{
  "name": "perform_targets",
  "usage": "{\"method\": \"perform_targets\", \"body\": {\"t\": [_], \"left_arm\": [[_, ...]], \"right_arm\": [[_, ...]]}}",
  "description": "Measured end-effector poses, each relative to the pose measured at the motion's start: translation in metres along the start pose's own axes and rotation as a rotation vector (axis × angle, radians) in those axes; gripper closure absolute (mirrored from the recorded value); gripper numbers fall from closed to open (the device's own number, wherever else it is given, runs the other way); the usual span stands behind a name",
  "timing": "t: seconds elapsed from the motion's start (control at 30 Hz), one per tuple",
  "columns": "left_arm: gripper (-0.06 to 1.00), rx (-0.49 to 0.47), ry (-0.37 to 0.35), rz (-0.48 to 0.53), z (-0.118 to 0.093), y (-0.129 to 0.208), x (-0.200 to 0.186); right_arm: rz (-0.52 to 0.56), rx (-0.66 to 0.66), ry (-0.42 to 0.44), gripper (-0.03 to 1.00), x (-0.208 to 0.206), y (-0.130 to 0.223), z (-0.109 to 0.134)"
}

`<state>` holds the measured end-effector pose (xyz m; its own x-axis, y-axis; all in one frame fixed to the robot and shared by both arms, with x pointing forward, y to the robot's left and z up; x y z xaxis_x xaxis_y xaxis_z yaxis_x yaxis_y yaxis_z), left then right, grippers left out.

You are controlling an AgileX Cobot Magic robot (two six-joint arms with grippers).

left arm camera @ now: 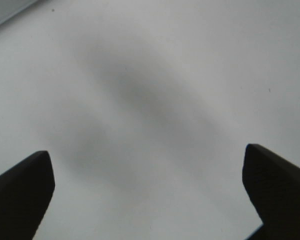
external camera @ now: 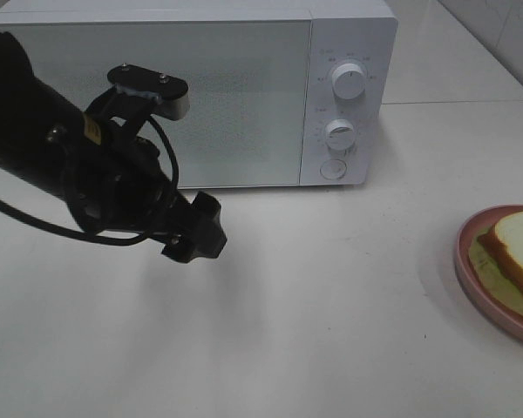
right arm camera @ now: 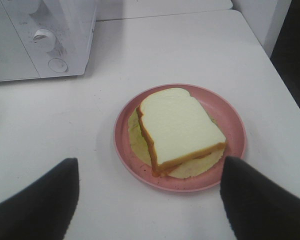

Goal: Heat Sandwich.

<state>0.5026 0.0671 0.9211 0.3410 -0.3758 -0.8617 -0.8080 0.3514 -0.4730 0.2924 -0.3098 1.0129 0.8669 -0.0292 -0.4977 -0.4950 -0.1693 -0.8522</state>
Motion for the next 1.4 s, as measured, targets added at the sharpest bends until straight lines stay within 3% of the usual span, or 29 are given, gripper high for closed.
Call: {"method": "perform_targets", "body": {"t": [0.2,0.33,0.6,0.63,0.8,0.93,1.2,1.4], "left_arm": [[-0.01,-0.052,-0.01,0.1,0.005,0.015,-0.016],[-0.01,-0.133,-0.033,0.188,0.02,0.026,-0.026],[-0.02,-0.319,-0.097,0.304,0.071,0.042,-0.06],[-0.02,-0.362,-0.109,0.305,0.082,0.044,-0.07],[-0.02,-0.428,-0.128,0.289,0.098,0.046,-0.085],[-0.02,-0.552,-0.164,0.257,0.125,0.055,-0.117],[-0.02,-0.654,-0.195,0.232,0.137,0.07,-0.15],[-0.02,-0.636,-0.227,0.148,0.129,0.085,-0.174]], "right_arm": [[0.0,0.0,0.0,0.2,0.0,0.0,0.0],[0.0,0.0,0.0,0.2,0.0,0.0,0.0],[0.0,0.0,0.0,0.2,0.0,0.0,0.0],[0.0,0.0,0.0,0.2,0.0,0.0,0.0],[0.0,0.0,0.0,0.2,0.0,0.0,0.0],[0.0,0.0,0.0,0.2,0.0,0.0,0.0],[0.0,0.0,0.0,0.2,0.0,0.0,0.0],[0.0,0.0,0.0,0.2,0.0,0.0,0.0]]}}
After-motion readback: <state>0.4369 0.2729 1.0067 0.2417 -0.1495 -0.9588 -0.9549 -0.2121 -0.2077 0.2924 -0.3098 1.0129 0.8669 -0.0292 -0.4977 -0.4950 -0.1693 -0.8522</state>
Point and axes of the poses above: a point on each arm's last joint axis where the gripper is mounted, x pointing out along that axis toward the gripper, z along the wrist's bending axis when the last joint is at zero, y = z × x, the point moved 7 cm from there along x, pointing out along that axis toward the gripper, and after that the axes turned 14 degrees about -x, right-handed, at the moved point
